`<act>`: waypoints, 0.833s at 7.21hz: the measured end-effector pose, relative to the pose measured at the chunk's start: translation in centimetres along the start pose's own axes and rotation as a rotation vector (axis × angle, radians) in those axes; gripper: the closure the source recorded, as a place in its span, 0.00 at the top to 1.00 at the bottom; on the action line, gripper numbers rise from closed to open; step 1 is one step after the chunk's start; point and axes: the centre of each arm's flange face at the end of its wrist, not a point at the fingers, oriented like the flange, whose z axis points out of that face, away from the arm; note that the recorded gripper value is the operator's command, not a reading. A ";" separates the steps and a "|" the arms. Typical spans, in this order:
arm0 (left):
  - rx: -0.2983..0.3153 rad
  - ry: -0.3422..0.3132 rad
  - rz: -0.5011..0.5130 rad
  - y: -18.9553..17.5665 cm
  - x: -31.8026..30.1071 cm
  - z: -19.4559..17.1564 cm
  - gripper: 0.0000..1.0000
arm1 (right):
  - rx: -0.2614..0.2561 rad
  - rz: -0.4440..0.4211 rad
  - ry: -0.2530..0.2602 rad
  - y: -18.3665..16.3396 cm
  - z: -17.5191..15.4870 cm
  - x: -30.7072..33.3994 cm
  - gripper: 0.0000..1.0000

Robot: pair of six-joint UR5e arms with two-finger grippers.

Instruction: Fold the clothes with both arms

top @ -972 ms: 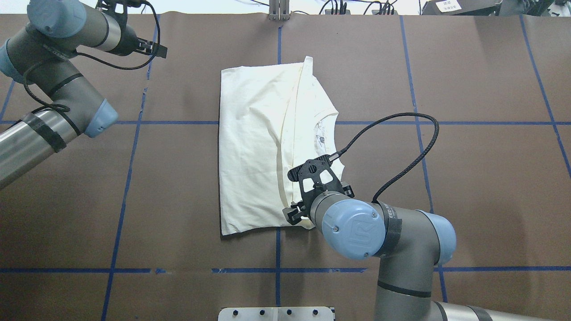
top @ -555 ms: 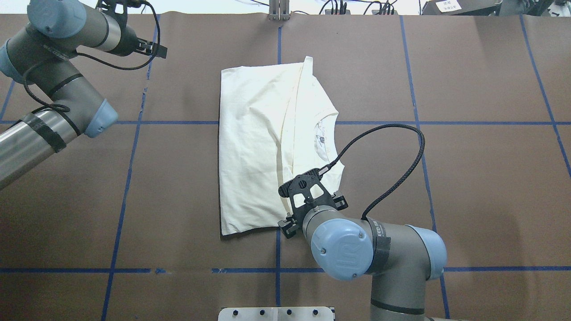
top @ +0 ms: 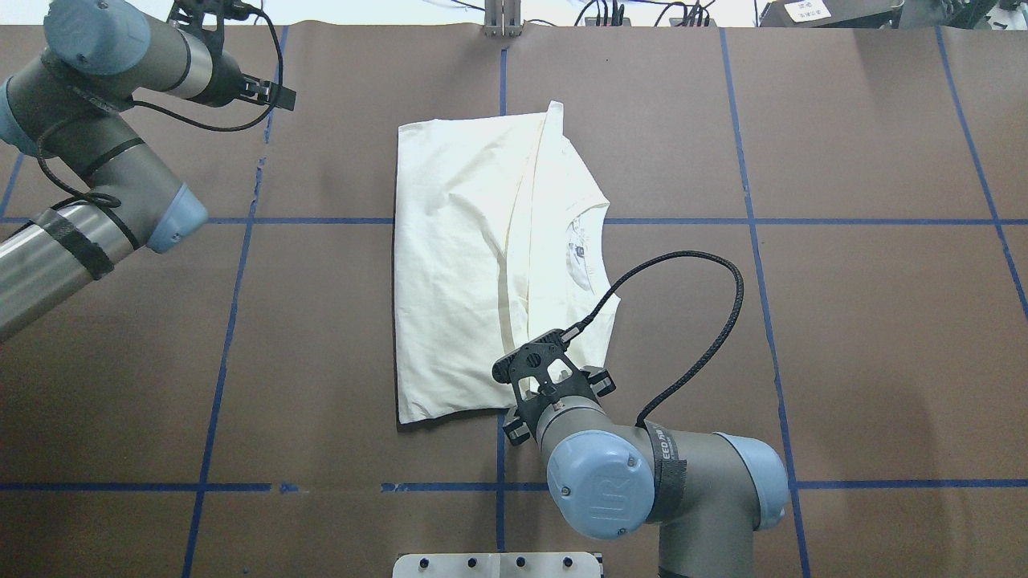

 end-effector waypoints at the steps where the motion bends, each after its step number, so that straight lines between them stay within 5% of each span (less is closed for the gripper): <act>1: 0.000 0.000 0.000 0.1 0.0 0.0 1.00 | 0.005 0.001 0.001 -0.1 0.0 0.0 0.29; 2: 0.000 0.000 0.000 0.1 -0.1 0.0 1.00 | 0.010 0.003 0.000 -0.2 -0.1 0.0 0.25; 3: -0.001 0.000 0.001 0.1 -0.1 0.0 1.00 | 0.013 0.004 -0.003 -0.3 -0.3 0.0 0.36; 4: -0.001 -0.001 0.000 0.2 -0.1 0.0 1.00 | 0.016 0.006 -0.004 -0.4 -0.4 0.1 0.68; 6: -0.003 -0.003 0.000 0.4 -0.3 0.1 1.00 | 0.027 0.023 -0.019 -0.7 -0.7 0.0 0.70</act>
